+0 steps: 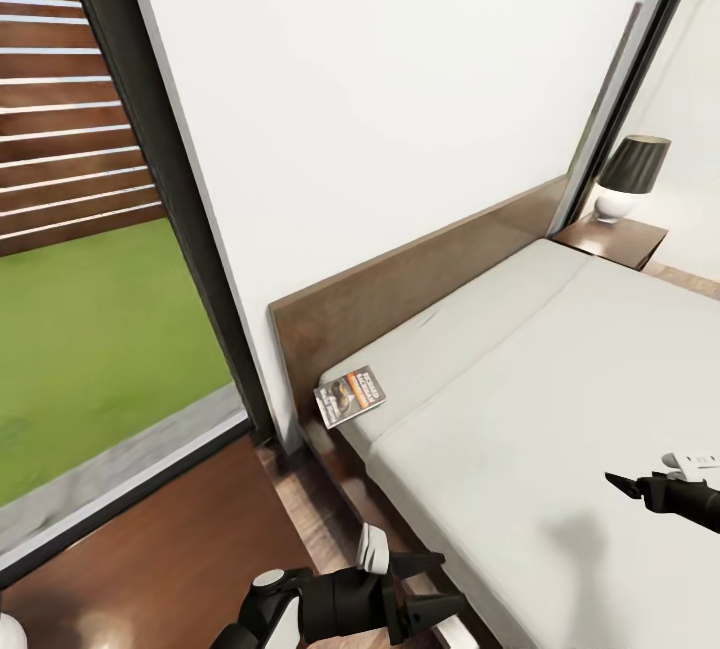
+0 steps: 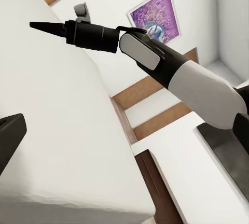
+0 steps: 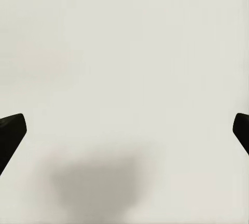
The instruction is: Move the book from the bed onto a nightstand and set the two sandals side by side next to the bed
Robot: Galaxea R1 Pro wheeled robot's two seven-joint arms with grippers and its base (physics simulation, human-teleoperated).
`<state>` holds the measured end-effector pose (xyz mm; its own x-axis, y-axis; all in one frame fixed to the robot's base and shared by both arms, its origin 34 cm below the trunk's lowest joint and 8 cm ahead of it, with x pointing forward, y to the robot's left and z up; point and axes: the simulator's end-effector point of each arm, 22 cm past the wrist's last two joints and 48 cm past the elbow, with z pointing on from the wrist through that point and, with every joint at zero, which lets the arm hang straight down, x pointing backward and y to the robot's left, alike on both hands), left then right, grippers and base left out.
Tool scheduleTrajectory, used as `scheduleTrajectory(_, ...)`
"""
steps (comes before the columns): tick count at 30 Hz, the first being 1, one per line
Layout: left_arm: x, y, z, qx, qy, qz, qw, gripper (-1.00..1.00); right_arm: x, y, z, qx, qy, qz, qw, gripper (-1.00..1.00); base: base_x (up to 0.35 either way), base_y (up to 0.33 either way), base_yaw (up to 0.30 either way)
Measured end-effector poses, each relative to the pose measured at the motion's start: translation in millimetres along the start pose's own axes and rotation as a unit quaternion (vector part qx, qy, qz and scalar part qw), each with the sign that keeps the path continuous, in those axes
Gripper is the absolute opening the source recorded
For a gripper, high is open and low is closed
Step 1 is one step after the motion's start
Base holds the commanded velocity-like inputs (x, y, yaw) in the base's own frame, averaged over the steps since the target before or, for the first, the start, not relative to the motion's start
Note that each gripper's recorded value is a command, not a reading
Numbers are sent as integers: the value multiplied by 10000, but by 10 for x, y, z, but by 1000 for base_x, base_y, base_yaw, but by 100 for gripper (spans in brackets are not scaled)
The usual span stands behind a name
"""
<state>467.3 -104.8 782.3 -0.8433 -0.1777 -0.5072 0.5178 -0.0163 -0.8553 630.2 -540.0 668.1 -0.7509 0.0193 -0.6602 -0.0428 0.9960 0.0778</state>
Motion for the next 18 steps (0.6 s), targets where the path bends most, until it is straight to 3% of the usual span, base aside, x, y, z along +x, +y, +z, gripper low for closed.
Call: scheduleTrajectory(18, 0, -1, 0, 1, 0, 1, 10000, 100, 0, 2, 1, -2, -1, 1, 10000, 100, 47, 0, -1)
